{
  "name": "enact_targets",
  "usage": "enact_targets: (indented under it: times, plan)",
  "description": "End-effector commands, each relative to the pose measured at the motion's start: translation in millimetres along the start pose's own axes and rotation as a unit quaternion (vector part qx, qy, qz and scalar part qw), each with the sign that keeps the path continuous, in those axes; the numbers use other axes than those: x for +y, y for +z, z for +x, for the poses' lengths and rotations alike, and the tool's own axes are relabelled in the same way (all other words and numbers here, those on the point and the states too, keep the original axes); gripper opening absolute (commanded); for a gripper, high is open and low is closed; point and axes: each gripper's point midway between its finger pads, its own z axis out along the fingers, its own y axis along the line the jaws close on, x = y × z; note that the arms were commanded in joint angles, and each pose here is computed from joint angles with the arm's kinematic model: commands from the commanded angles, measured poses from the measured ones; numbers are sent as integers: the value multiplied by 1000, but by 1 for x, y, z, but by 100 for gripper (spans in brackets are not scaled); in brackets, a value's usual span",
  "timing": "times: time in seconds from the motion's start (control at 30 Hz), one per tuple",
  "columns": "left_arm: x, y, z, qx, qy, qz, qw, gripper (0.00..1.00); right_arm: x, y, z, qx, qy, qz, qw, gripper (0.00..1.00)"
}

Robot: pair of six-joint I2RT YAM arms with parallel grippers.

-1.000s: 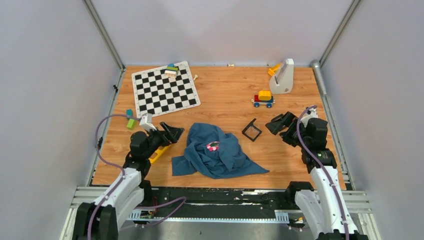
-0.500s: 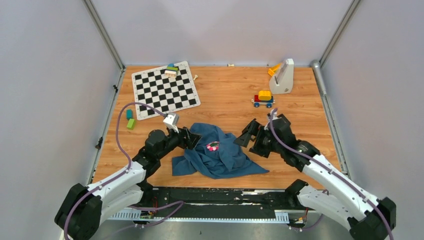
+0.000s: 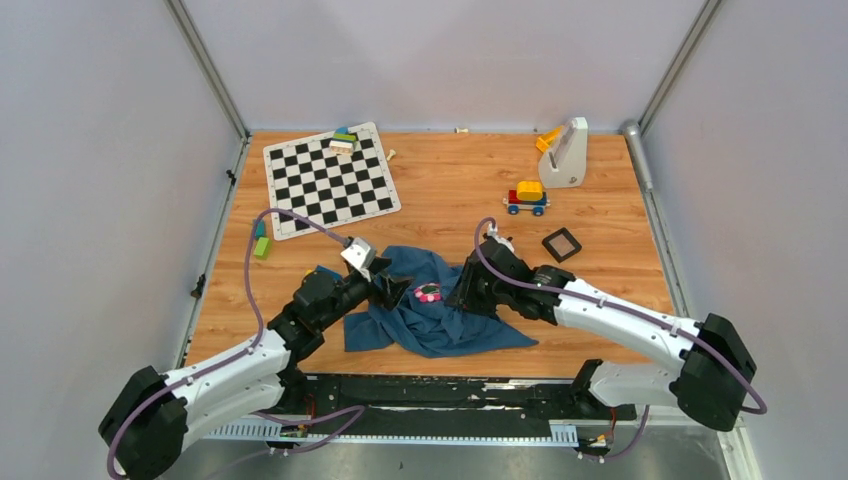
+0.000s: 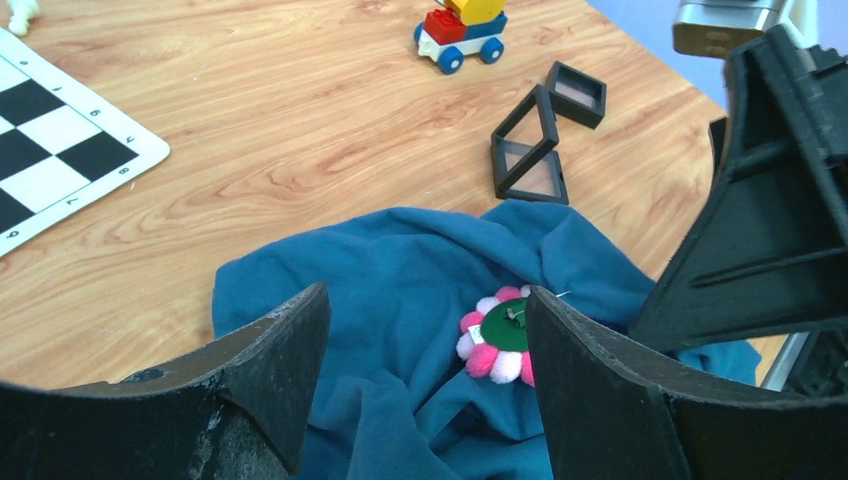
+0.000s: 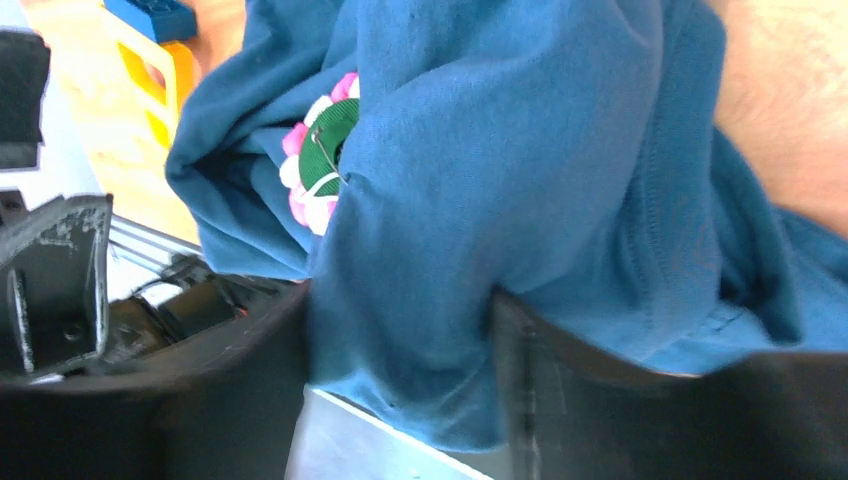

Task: Remove the brooch from the garment

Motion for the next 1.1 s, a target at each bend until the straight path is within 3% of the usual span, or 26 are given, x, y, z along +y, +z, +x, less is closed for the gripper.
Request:
enact_targets:
  times: [0.0,0.03,0.07,0.33,0.67,0.73,0.87,0.93,1.07]
  plan:
    - [-22,7,-1,-10,63,45,997,77,18,-13,0,-13,-29,-74,997,10]
    - [-24,9,4,-2,68,49,996,77,19,-16,3,-11,-40,-91,995,1]
    - [-31,11,4,1,77,61,995,77,21,-20,4,-15,-51,-110,992,0]
    - [-56,15,12,20,94,102,990,77,36,-61,1,-59,-112,-211,969,0]
    - [-67,-10,-9,-43,132,134,981,77,42,-66,5,-40,-148,-213,965,0]
    - [-59,-10,-5,-26,103,108,988,79,39,-65,4,-44,-149,-208,966,0]
    - [-51,-12,-11,43,-35,36,998,84,32,-60,5,-46,-150,-198,968,0]
    - [-56,-18,-8,74,-123,20,989,84,27,-56,6,-46,-149,-193,969,0]
    - [-67,-24,4,105,-309,-7,945,81,20,-50,10,-47,-147,-192,969,0]
